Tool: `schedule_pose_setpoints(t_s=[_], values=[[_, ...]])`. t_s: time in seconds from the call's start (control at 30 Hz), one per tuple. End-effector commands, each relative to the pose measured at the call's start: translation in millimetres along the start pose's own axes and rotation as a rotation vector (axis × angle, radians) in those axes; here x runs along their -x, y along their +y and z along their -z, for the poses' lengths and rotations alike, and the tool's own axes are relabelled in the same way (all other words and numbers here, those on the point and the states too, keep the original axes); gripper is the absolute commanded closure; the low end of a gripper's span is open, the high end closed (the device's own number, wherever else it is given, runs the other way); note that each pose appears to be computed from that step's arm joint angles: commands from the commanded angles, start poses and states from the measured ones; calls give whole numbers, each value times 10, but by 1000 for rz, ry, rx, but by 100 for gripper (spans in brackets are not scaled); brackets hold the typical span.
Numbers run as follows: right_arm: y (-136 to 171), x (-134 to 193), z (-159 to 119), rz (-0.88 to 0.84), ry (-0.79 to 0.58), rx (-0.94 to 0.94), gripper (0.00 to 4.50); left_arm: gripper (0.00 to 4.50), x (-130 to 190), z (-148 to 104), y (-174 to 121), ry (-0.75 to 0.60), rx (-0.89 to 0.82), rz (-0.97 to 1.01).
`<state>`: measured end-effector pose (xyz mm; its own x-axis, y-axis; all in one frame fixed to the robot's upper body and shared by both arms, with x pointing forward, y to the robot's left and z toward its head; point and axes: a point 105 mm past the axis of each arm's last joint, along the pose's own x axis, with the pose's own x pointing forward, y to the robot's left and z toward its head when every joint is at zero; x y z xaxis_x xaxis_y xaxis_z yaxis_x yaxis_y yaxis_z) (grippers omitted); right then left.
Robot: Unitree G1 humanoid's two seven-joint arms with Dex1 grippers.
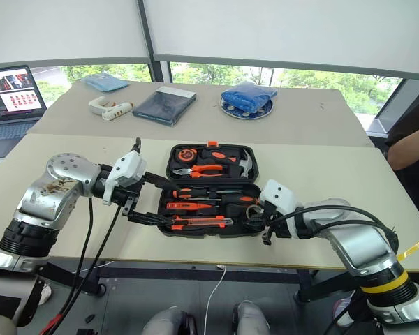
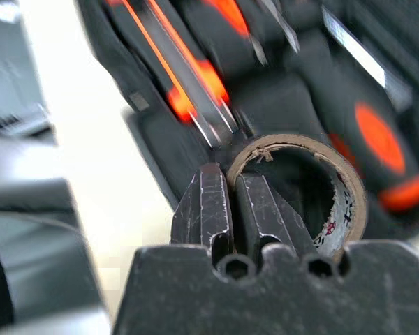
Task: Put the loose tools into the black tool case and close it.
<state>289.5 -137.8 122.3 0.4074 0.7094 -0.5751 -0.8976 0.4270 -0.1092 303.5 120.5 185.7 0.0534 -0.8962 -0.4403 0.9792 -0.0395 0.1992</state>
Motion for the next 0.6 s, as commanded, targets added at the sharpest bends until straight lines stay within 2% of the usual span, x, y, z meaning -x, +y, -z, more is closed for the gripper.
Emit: schedule_pose_setpoints(t_s=[0.03, 0.13, 0.23, 0.37, 0.47, 0.57, 0.6], values=[[32, 56, -69, -2, -17, 3, 354, 0, 12, -85, 59, -5, -51, -15], [90, 99, -113, -30, -29, 7, 255, 0, -8, -77, 76, -9, -52, -18], [115, 199, -211, -51, -67, -6, 255, 0, -4, -22, 97, 5, -30, -32], [-128, 348, -294, 62, -123, -43, 255, 0, 112, 143, 226, 39, 27, -139], [-473, 473, -310, 227, -180, -87, 326, 73, 312, 367, 407, 80, 83, -318], [-736, 545, -234, 358, -186, -101, 431, 191, 529, 597, 539, 114, 115, -518], [-805, 565, -197, 393, -181, -102, 450, 236, 590, 664, 559, 126, 124, -572]])
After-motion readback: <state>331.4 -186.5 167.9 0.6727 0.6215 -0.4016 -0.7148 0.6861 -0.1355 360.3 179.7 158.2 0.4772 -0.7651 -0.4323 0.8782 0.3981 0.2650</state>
